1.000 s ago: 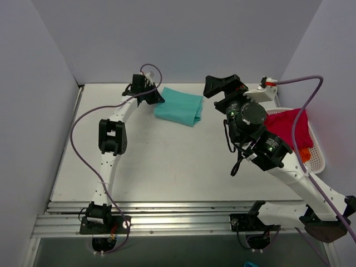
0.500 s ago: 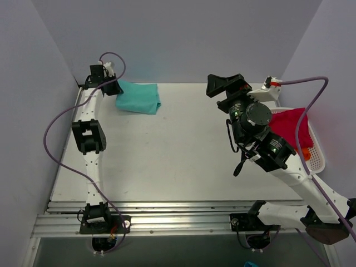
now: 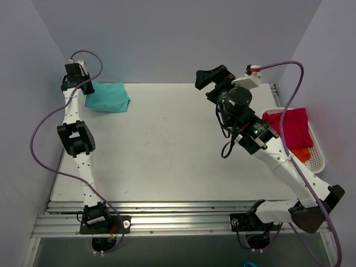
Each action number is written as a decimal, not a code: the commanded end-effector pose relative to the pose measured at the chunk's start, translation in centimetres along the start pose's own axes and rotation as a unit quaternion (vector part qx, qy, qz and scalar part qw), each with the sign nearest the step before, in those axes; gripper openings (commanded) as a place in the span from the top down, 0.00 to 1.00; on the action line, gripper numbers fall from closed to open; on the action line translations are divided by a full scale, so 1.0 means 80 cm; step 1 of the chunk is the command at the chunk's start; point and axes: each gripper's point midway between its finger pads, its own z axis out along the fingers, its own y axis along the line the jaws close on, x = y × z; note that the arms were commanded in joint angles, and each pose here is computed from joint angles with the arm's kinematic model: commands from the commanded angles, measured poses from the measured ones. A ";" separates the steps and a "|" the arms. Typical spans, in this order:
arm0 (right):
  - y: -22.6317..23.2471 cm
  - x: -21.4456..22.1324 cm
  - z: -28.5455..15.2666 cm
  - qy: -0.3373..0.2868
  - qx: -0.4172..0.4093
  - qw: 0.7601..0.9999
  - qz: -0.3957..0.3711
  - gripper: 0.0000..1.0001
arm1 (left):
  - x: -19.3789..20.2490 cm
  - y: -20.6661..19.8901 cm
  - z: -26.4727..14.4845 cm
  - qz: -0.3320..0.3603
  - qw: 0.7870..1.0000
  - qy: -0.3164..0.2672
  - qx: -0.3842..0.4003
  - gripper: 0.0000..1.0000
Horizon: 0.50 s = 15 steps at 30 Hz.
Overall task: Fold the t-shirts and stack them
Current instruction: Put the neatly folded tshirt into the corner of the board with the left arm
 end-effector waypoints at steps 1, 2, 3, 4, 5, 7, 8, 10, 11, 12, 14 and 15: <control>0.031 -0.016 0.006 0.004 -0.048 0.998 0.032 0.00 | -0.063 0.075 -0.052 -0.035 0.987 -0.067 -0.139 0.31; 0.031 -0.012 0.008 0.007 -0.049 0.998 0.032 0.00 | -0.065 0.089 -0.059 -0.050 0.982 -0.073 -0.168 0.06; 0.031 -0.010 0.010 0.010 -0.052 0.998 0.031 0.00 | -0.068 0.099 -0.066 -0.063 0.977 -0.078 -0.191 0.06; 0.032 -0.008 0.011 0.011 -0.053 0.998 0.030 0.00 | -0.078 0.108 -0.080 -0.069 0.971 -0.089 -0.210 0.06; 0.030 -0.006 0.013 0.012 -0.052 0.998 0.027 0.00 | -0.085 0.113 -0.091 -0.073 0.965 -0.099 -0.231 0.06; 0.030 -0.001 0.017 0.013 -0.055 0.998 0.023 0.00 | -0.099 0.125 -0.126 -0.094 0.948 -0.125 -0.278 0.06; 0.031 0.003 0.020 0.014 -0.058 0.998 0.017 0.00 | -0.105 0.130 -0.143 -0.106 0.940 -0.136 -0.294 0.06; 0.030 0.014 0.027 0.024 -0.057 0.998 0.006 0.00 | -0.117 0.131 -0.189 -0.138 0.927 -0.158 -0.310 0.06; 0.029 0.017 0.029 0.028 -0.053 0.998 0.001 0.00 | -0.121 0.125 -0.202 -0.144 0.928 -0.164 -0.304 0.06; 0.033 0.014 0.030 0.027 -0.054 0.998 -0.005 0.00 | -0.124 0.116 -0.213 -0.146 0.930 -0.165 -0.293 0.06; 0.029 0.016 0.034 0.027 -0.046 0.998 -0.011 0.00 | -0.132 0.086 -0.248 -0.132 0.940 -0.172 -0.265 0.06; 0.026 0.019 0.035 0.028 -0.045 0.998 -0.016 0.00 | -0.139 0.052 -0.256 -0.111 0.945 -0.185 -0.247 0.06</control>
